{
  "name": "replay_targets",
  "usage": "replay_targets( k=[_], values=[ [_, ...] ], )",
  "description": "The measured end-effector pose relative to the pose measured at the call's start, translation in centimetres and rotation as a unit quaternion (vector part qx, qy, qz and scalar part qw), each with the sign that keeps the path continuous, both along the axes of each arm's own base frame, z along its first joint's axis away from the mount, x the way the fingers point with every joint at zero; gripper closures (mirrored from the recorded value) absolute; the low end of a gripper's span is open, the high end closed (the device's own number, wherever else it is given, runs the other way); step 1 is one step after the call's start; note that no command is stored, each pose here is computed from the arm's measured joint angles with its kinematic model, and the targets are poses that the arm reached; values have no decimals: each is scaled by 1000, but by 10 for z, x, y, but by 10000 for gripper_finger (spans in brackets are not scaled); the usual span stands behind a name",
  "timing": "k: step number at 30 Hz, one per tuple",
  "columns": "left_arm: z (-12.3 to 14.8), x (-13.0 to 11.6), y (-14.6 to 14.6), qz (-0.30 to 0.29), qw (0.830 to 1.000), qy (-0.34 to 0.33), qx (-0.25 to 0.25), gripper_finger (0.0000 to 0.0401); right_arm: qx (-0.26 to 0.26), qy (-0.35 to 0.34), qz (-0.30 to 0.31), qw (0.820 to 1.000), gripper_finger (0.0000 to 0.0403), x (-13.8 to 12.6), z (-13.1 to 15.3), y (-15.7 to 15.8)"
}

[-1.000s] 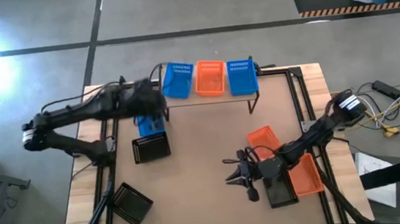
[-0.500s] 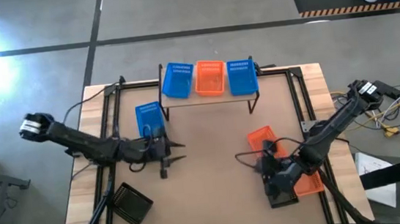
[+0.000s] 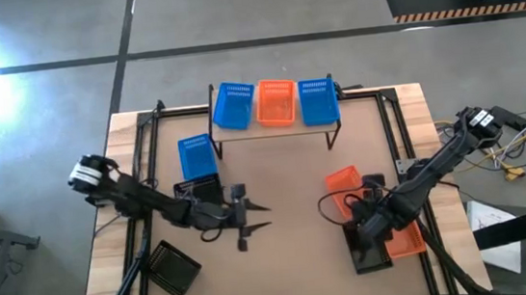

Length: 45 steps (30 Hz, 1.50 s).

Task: Stack baskets on shelf by color
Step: Stack the top orange basket on top of the orange basket on the shelf

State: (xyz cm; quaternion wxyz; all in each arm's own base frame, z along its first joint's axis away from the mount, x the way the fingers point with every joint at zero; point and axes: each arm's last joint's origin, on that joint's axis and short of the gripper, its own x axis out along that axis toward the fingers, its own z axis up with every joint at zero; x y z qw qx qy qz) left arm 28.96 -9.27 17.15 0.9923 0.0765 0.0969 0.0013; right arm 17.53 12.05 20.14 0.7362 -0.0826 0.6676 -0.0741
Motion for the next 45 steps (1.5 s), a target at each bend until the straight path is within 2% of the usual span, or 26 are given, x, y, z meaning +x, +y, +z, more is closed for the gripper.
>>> replay_targets(
  k=[3, 7, 12, 18, 22, 29, 34, 37, 43, 45],
  values=[
    [-4, 11, -4, 0, 1000, 5, 2, 244, -18, 3, 2, 1000, 245, -2, -8, -5],
    [-7, 19, -7, -1, 1000, 9, 4, 244, -9, -7, 21, 1000, 269, 0, -15, -5],
    [-9, 21, -7, -1, 1000, 12, 5, 243, 3, -24, 53, 998, 303, 3, -23, -4],
    [-9, 20, -7, -2, 1000, 12, 4, 244, 2, -23, 55, 998, 330, 2, -23, -4],
    [-10, 19, -7, -2, 1000, 15, 5, 244, 2, -23, 61, 998, 322, 3, -23, -4],
    [-10, 19, -7, -2, 1000, 16, 5, 244, 4, -30, 78, 996, 268, 6, -19, -2],
    [-11, 19, -7, -2, 1000, 16, 5, 244, -22, -38, 68, 997, 257, 6, -23, -8],
    [-10, 19, -7, -2, 1000, 16, 5, 244, -23, -39, 62, 997, 280, 7, -25, -10],
    [-12, 18, -6, -2, 1000, 21, 7, 244, -13, -50, 60, 997, 372, 13, -30, -9],
    [-15, 16, -6, -3, 999, 31, 10, 244, -3, -69, 60, 996, 387, 18, -33, -5]
  ],
)
